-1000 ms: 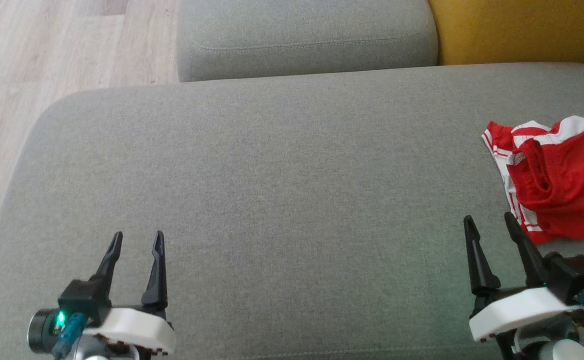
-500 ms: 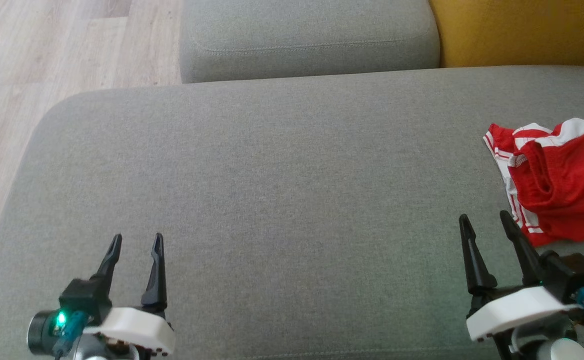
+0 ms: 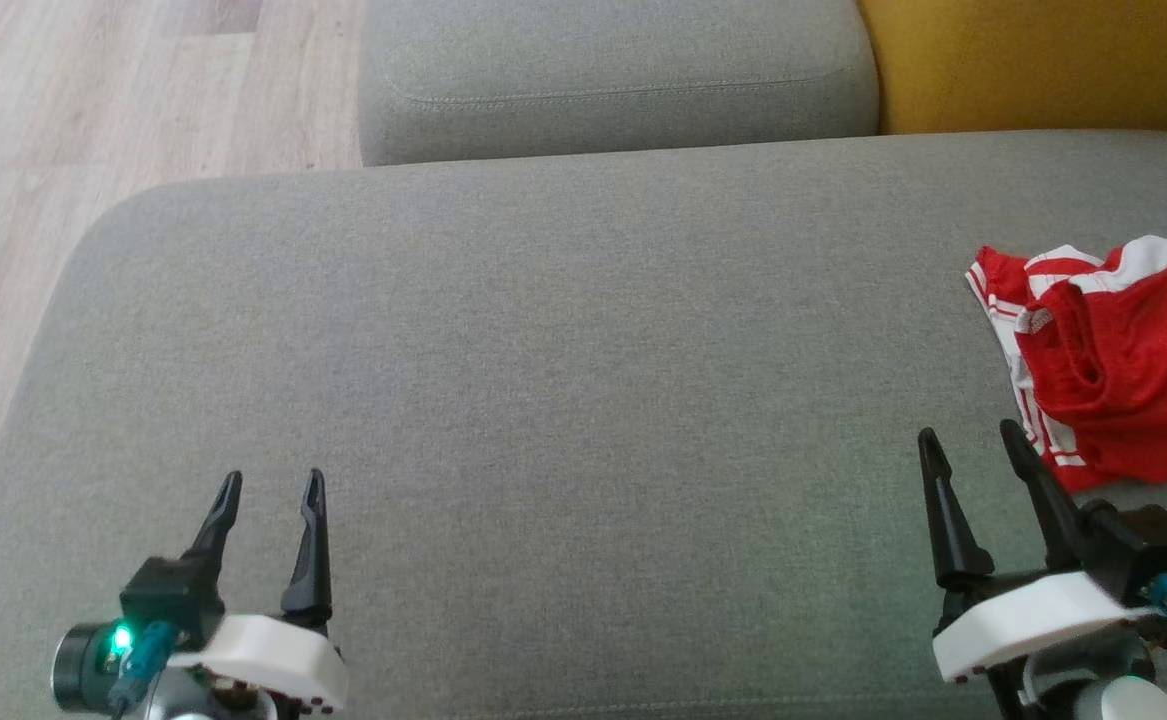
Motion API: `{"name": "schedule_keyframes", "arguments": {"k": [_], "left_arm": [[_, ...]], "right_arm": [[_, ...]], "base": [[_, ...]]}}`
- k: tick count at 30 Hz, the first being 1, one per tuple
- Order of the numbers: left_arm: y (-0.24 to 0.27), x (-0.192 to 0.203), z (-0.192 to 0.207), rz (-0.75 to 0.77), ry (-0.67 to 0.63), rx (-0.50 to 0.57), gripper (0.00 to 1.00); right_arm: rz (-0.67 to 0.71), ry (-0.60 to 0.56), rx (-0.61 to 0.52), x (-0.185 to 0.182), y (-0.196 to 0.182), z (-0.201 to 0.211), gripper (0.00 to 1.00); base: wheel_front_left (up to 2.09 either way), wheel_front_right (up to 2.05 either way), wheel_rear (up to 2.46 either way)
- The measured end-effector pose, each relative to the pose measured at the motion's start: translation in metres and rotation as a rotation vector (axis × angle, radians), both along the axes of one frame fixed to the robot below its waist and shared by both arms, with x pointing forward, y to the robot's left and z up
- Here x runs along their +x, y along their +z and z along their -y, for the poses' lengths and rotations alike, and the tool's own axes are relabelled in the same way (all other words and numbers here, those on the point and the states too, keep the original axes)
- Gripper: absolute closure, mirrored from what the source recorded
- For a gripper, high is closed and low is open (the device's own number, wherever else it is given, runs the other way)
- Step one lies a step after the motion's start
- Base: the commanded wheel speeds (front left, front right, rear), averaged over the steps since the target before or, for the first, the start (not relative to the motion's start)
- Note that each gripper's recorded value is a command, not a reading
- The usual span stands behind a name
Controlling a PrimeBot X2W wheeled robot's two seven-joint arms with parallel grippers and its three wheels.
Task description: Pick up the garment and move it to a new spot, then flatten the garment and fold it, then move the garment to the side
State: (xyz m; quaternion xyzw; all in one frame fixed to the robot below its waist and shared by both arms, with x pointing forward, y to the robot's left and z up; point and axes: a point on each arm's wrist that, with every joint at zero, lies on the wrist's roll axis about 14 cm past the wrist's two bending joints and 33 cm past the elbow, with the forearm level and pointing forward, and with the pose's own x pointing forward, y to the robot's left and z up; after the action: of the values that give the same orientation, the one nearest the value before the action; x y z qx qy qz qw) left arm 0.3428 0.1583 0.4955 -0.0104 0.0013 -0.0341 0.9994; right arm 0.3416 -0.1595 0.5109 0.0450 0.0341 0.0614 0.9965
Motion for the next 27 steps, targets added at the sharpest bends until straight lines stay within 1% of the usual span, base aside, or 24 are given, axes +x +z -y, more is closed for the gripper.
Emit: {"name": "schedule_keyframes", "arguments": {"k": [2, 3, 7, 9, 27], "left_arm": [[0.000, 0.000, -0.001, -0.001, 0.002, 0.003, 0.00], [-0.001, 0.000, -0.001, -0.002, 0.002, 0.004, 1.00], [-0.025, -0.009, 0.000, -0.080, 0.008, 0.001, 1.00], [-0.033, -0.015, 0.000, -0.113, 0.015, -0.024, 1.00], [-0.043, -0.012, -0.007, -0.187, 0.055, -0.233, 1.00]], "right_arm": [[0.000, 0.001, 0.000, 0.000, 0.000, 0.000, 0.00], [-0.001, 0.001, 0.000, 0.000, 0.000, 0.000, 1.00], [-0.073, 0.003, 0.003, -0.005, -0.023, -0.001, 1.00], [-0.097, 0.001, 0.025, -0.009, -0.030, -0.001, 1.00], [-0.120, -0.022, 0.247, -0.007, -0.034, -0.001, 1.00]], "base": [[0.00, 0.00, 0.00], [0.00, 0.00, 0.00], [0.00, 0.00, 0.00], [0.00, 0.00, 0.00], [0.00, 0.00, 0.00]]}}
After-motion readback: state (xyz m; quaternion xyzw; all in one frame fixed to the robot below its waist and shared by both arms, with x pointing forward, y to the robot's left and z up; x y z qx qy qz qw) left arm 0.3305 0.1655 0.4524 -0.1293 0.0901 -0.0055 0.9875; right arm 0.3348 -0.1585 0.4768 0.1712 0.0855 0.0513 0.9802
